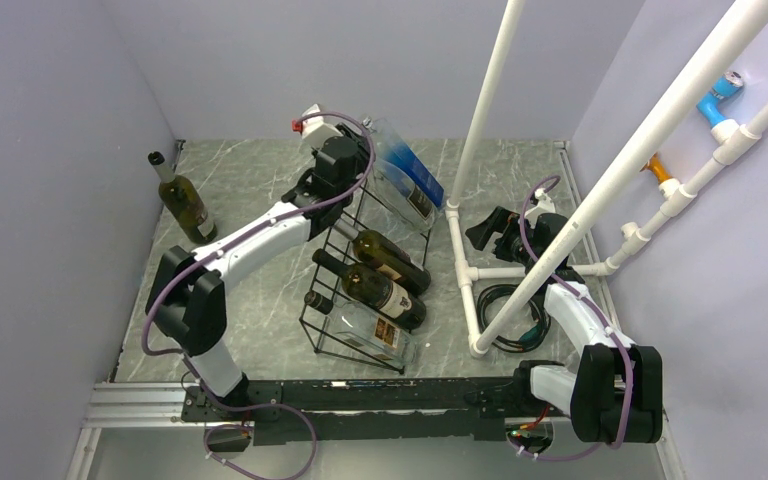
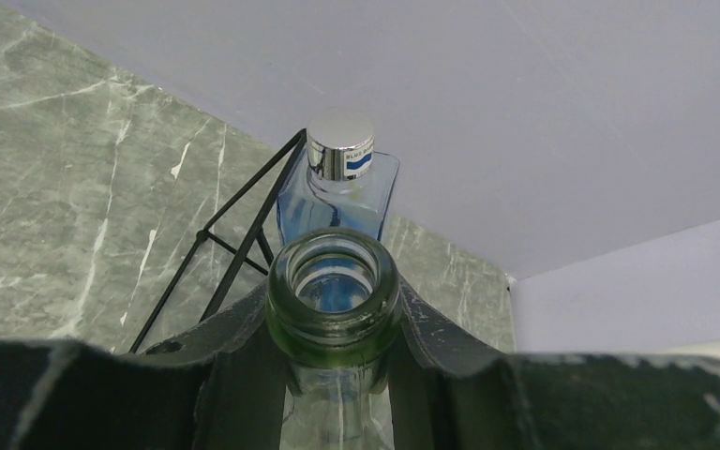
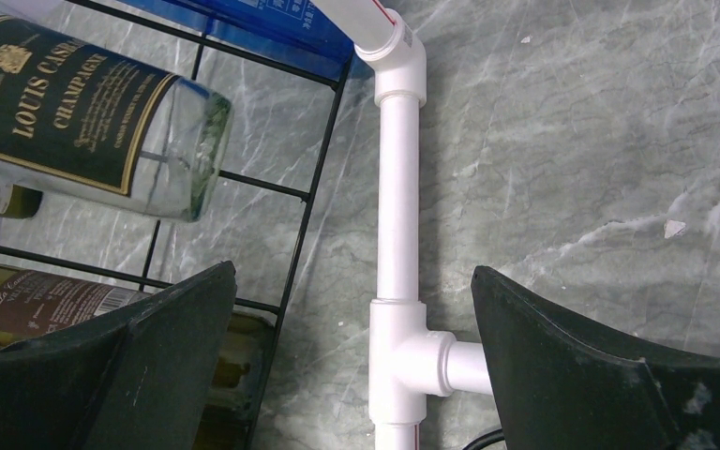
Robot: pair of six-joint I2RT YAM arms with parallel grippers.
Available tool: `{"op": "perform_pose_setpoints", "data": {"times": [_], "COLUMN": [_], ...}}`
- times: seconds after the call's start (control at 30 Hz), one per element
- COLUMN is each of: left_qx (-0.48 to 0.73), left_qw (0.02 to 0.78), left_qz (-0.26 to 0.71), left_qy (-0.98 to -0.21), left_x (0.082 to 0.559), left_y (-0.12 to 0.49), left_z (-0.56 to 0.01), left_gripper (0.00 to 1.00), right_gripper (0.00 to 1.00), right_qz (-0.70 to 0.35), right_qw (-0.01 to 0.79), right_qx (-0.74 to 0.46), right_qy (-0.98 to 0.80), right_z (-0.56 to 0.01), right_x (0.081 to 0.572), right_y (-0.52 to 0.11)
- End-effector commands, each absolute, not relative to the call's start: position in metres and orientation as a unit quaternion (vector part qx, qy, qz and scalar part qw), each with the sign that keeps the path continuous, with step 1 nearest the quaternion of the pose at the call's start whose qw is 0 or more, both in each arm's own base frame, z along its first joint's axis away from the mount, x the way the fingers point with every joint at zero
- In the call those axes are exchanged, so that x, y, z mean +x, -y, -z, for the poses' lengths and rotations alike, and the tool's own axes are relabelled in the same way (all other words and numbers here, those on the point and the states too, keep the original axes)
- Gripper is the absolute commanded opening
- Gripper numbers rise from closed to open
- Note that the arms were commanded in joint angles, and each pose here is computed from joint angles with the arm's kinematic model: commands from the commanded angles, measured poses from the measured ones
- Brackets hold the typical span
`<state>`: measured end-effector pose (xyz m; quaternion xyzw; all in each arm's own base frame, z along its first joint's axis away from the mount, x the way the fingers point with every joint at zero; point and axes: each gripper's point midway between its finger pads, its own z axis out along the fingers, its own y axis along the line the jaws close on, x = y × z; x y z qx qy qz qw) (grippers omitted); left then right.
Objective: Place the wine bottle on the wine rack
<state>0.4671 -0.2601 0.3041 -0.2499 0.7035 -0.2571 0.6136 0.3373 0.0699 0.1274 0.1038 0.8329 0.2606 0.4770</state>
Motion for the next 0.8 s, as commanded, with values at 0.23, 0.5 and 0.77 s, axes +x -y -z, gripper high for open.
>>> {"op": "perform_pose_setpoints", "data": {"times": [0.23,0.5,0.77], "left_qx": [-0.331,-0.328,-0.319], "left_qw": [0.66,0.645,0.621], "left_qz": [0.308,0.293,0.292], "left_qy": [-0.601,-0.625,-0.653], "left_x": [0.482,0.486,0.484], "left_y": [0.261,0.27,0.283], "left_z": [-0.348,-0.316,-0.29], "left_gripper": [0.0,0.0,0.0], "right_gripper": [1.0,1.0,1.0], "right_qz": [-0.268,-0.27,-0.27], "right_qw": [0.5,0.5,0.499], "right_qx": [0.09,0.09,0.09], "right_qy": [-0.819,-0.818,-0.818], "right_z": [-0.144,-0.145,-0.144], "right_x": [0.344,0.343,0.344], "right_y": [-0.073,-0.073,-0.073]}}
